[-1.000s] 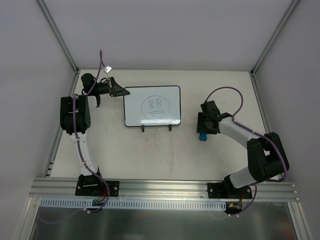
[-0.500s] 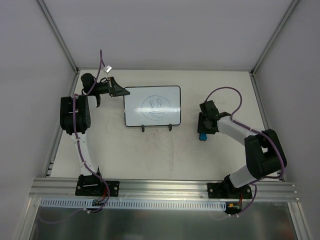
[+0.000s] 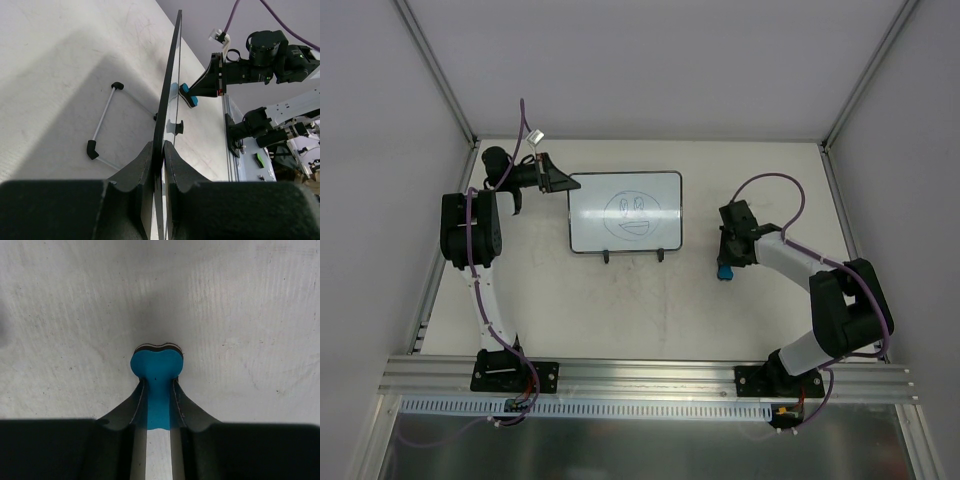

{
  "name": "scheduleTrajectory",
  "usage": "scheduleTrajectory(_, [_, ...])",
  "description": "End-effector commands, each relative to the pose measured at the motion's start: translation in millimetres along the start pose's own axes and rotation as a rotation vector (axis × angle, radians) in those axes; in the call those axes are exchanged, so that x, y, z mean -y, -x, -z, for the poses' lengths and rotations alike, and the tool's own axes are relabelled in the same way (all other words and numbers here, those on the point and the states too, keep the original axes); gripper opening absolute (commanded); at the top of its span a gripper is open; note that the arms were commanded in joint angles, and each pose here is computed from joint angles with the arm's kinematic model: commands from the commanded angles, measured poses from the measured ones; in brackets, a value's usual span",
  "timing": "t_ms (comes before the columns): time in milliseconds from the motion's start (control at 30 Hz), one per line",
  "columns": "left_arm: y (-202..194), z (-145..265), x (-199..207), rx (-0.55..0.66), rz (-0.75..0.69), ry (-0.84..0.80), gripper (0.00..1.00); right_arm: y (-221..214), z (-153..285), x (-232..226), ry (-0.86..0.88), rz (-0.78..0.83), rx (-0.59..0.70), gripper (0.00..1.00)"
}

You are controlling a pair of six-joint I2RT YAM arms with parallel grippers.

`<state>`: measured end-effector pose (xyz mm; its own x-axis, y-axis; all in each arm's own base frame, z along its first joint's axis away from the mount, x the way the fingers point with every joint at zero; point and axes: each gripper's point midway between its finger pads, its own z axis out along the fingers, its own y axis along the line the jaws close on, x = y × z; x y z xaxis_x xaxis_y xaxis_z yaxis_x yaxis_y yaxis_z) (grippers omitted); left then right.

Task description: Erase the whiteboard

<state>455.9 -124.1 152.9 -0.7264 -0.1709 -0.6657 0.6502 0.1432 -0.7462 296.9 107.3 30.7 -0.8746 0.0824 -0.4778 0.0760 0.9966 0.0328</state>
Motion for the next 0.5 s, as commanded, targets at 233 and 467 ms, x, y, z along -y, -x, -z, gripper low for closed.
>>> scheduleTrajectory(233, [5,-5,26,-0.044,-0.173,-0.055,0.0,51,45,-36,0.019,0.125,0.192,0.0])
scheduleTrajectory(467, [5,-5,28,-0.041,-0.17,-0.054,0.0,87,81,-83,0.092,0.179,0.31,0.0])
